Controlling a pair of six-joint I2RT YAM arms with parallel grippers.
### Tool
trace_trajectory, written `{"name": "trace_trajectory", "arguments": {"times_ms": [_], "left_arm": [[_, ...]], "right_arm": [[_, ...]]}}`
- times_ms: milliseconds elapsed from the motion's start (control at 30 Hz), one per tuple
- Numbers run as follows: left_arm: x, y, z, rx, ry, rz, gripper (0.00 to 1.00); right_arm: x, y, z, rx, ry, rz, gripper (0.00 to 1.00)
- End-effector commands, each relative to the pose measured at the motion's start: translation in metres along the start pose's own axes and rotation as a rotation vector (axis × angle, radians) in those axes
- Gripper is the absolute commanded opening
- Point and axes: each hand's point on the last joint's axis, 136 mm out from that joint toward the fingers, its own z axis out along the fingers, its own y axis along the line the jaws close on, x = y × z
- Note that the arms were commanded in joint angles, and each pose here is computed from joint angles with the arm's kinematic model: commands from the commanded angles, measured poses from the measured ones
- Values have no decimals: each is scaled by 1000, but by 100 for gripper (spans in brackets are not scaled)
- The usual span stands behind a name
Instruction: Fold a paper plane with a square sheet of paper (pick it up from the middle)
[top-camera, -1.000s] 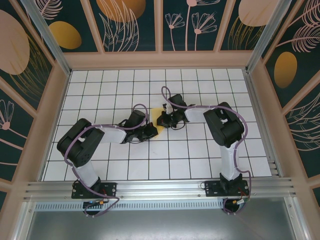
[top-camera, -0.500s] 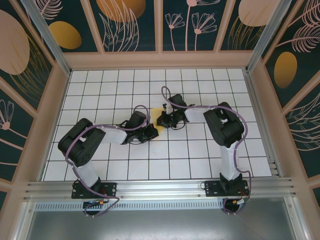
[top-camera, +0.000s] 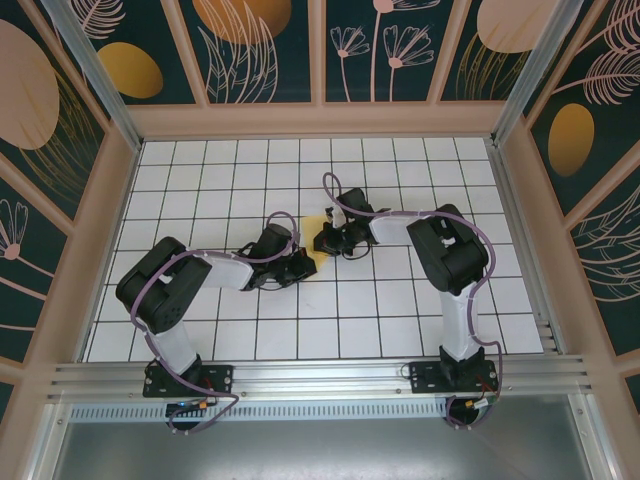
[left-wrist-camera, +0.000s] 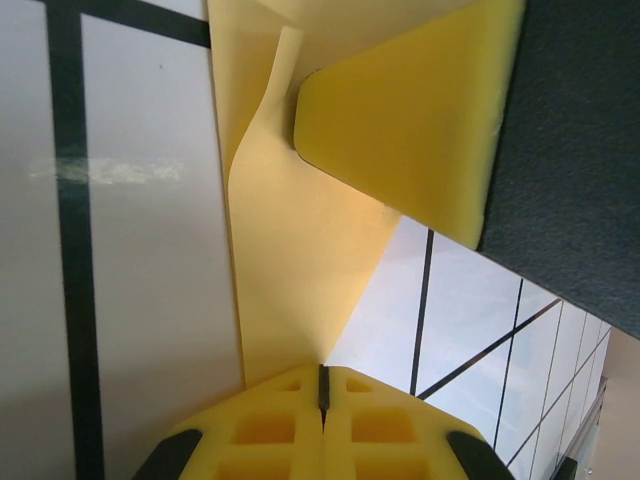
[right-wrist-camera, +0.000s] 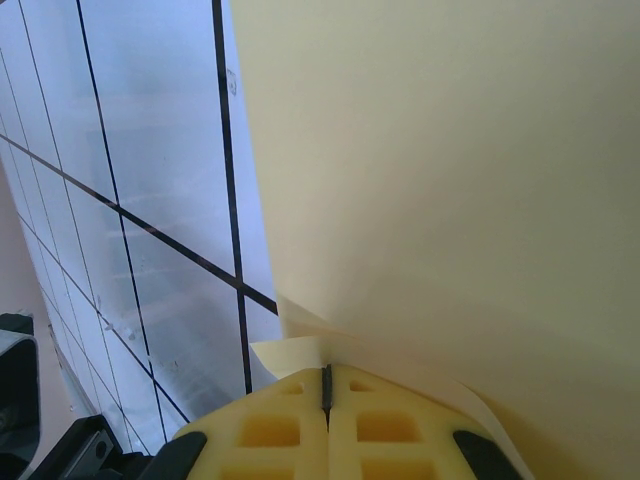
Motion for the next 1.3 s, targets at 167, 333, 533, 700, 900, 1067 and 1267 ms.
{"name": "trace_trajectory", "arguments": {"times_ms": [167, 333, 533, 700, 900, 1067, 1267], "left_arm": [[29, 22, -9, -77, 79, 7, 2], [11, 1, -18, -46, 2, 55, 3], [-20, -26, -26, 0, -131, 93, 3], [-24, -21, -13, -23, -122, 85, 2], [-21, -14, 3, -32, -77, 70, 2], [-13, 2, 10, -72, -40, 46, 1], [-7, 25, 9, -166, -29, 19, 0]], "right_arm": [[16, -45, 10, 122, 41, 81, 0], [15, -44, 10, 121, 41, 79, 0], [16, -45, 10, 121, 42, 82, 0], [16, -44, 10, 114, 41, 84, 0], [17, -43, 10, 107, 46, 83, 0], [14, -36, 8, 90, 39, 74, 0], [-7, -8, -8, 40, -19, 22, 0]]}}
